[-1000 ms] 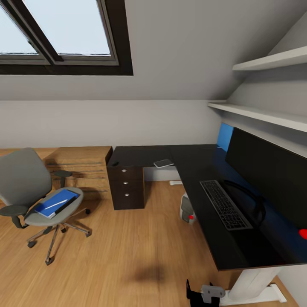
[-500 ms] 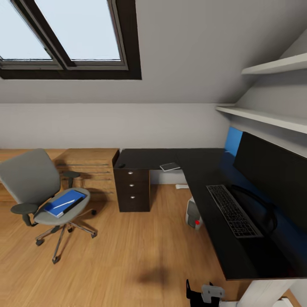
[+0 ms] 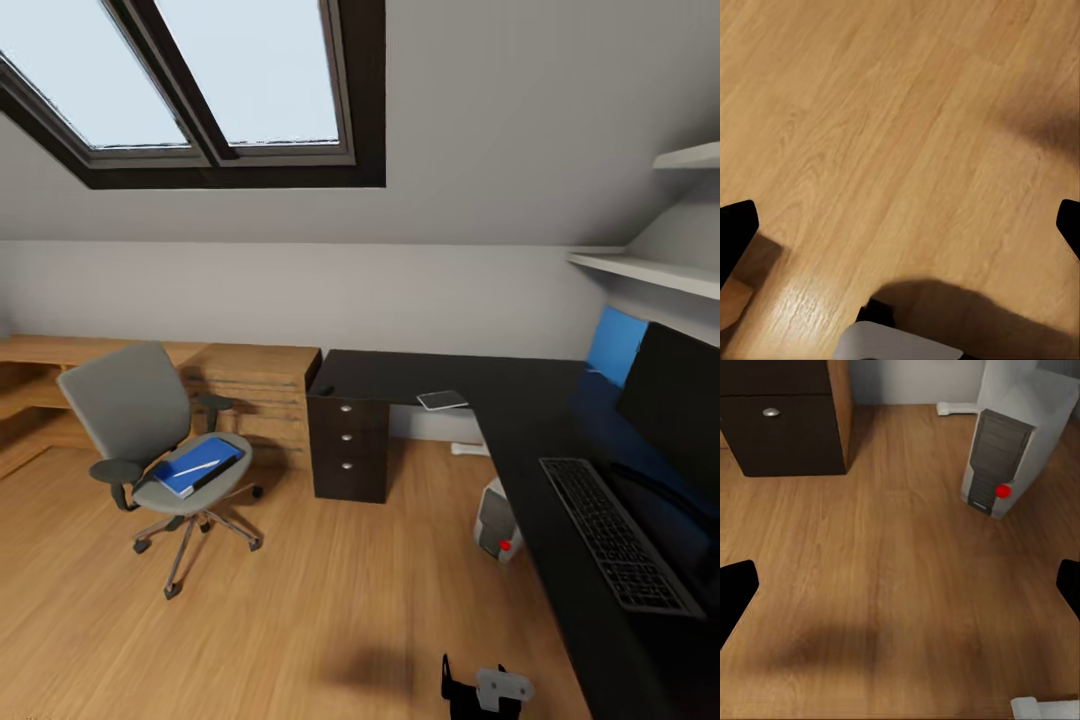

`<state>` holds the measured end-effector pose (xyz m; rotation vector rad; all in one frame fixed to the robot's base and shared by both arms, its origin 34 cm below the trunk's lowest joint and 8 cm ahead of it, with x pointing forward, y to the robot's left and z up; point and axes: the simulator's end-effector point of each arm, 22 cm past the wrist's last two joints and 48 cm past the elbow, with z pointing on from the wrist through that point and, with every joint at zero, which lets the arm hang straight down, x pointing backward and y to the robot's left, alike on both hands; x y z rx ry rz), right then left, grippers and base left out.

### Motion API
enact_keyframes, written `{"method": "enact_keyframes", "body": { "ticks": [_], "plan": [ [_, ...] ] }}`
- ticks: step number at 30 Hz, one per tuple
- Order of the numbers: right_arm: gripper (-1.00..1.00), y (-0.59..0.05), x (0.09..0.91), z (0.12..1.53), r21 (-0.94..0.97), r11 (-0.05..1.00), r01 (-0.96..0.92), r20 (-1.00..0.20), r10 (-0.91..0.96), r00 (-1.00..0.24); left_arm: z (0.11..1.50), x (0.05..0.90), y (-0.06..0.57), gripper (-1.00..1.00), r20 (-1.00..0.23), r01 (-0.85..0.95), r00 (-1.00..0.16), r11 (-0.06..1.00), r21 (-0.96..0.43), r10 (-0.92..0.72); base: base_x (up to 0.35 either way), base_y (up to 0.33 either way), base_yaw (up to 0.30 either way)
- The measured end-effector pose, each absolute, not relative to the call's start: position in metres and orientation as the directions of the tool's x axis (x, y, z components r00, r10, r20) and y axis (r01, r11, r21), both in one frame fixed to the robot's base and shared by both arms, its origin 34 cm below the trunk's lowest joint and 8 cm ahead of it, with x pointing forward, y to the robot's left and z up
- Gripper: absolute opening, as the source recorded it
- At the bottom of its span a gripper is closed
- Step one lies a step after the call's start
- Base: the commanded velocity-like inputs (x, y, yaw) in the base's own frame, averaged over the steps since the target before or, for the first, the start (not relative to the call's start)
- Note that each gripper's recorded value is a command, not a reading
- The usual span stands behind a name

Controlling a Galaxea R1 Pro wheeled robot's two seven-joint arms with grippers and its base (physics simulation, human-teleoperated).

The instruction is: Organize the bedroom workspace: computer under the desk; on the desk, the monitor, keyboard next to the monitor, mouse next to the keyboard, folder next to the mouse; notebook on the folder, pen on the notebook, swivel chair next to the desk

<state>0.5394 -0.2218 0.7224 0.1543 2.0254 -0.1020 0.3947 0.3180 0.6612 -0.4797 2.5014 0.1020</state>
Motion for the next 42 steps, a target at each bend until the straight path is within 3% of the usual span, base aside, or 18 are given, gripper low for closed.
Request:
{"method": "enact_keyframes", "body": {
  "ticks": [11, 31, 39, 42],
  "plan": [
    [1.00, -0.224, 0.539, 0.722, -0.006, 0.988, 0.156, -0.896, 0.064, -0.438, 0.661, 0.395, 0.318, 1.00, -0.562, -0.360, -0.765, 0.932, -0.033, -0.315, 0.327, 0.000, 0.254],
    [1.00, -0.229, 0.539, 0.722, -0.013, 0.988, 0.157, -0.897, 0.058, -0.438, 0.663, 0.397, 0.317, 1.00, -0.572, -0.359, -0.758, 0.933, -0.035, -0.313, 0.328, 0.000, 0.009],
    [1.00, -0.227, 0.539, 0.722, -0.012, 0.988, 0.152, -0.896, 0.057, -0.441, 0.674, 0.410, 0.324, 1.00, -0.634, -0.369, -0.709, 0.928, -0.039, -0.309, 0.328, 0.000, 0.000],
    [1.00, -0.216, 0.579, 0.755, 0.039, 0.989, 0.142, -0.936, 0.086, -0.341, 0.757, 0.493, 0.320, 1.00, -0.777, -0.343, -0.558, 0.934, -0.105, -0.292, 0.328, 0.000, 0.000]
  ]
}}
